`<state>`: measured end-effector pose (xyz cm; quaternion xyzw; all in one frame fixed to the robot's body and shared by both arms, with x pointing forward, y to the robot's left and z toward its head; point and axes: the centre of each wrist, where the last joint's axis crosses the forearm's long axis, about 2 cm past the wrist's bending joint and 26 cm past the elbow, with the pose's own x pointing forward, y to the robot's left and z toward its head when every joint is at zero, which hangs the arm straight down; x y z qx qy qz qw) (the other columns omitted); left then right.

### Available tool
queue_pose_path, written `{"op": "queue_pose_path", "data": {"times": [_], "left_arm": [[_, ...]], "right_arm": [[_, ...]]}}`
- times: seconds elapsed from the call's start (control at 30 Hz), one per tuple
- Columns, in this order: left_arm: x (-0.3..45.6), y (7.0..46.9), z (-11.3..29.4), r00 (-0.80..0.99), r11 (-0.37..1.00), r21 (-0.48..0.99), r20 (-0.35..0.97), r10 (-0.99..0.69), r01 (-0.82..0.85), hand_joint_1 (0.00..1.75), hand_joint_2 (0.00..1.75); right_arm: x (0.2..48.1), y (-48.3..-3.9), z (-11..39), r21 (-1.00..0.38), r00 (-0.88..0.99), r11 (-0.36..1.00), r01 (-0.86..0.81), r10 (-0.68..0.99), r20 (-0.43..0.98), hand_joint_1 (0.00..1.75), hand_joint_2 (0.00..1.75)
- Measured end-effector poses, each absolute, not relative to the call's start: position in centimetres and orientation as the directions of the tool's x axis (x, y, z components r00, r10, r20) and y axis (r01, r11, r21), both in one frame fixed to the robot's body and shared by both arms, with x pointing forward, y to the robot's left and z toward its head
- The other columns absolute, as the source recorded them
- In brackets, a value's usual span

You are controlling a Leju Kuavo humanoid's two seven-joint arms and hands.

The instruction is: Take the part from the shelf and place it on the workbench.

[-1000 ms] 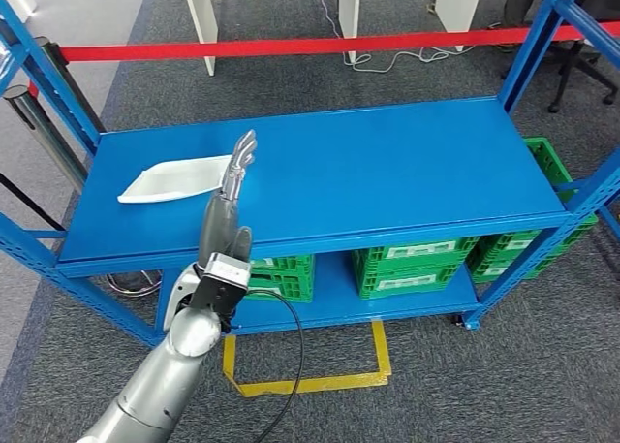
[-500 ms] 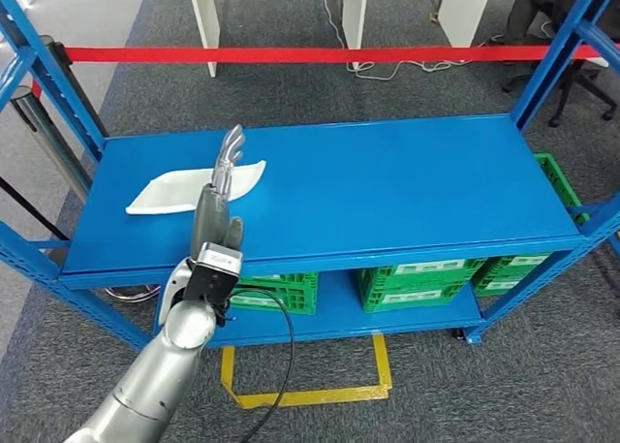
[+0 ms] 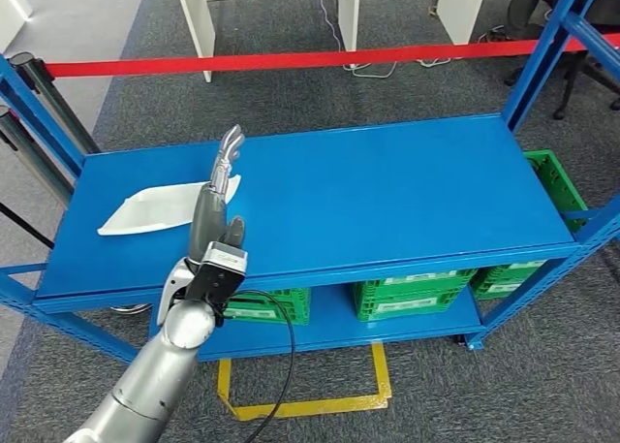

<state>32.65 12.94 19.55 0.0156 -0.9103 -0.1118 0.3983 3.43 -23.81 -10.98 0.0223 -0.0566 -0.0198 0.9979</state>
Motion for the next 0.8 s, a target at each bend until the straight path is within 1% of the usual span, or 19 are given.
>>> {"op": "queue_pose_path", "data": {"times": [0.1,0.23,0.4,0.53,0.63,0.8], "left_arm": [[33.0,13.2,19.2,-0.676,0.953,0.302,0.709,-0.203,0.031,0.00,1.75],[35.2,13.5,19.8,-0.683,0.884,0.466,0.649,-0.334,0.012,0.00,1.75],[38.4,13.9,21.4,-0.678,0.798,0.602,0.588,-0.442,0.002,0.00,1.75],[40.5,14.1,22.4,-0.655,0.720,0.693,0.527,-0.541,-0.036,0.00,1.75],[41.4,14.5,21.9,-0.618,0.663,0.747,0.496,-0.610,-0.055,0.00,1.75],[42.5,15.7,21.0,-0.589,0.596,0.799,0.445,-0.675,-0.080,0.00,1.75]], "right_arm": [[3.5,-23.8,-11.0,0.047,0.993,0.998,0.033,-0.039,0.111,0.00,0.00],[3.7,-23.9,-11.0,0.057,0.992,0.998,0.009,-0.016,0.124,0.00,0.00],[4.1,-24.1,-10.9,0.060,0.990,0.998,-0.037,0.028,0.139,0.00,0.00],[4.3,-24.6,-11.0,0.051,0.989,0.996,-0.071,0.063,0.134,0.00,0.00],[4.1,-24.9,-11.0,0.042,0.989,0.995,-0.090,0.084,0.124,0.00,0.00],[4.2,-25.2,-11.0,0.020,0.985,0.992,-0.128,0.124,0.120,0.00,0.00]]}}
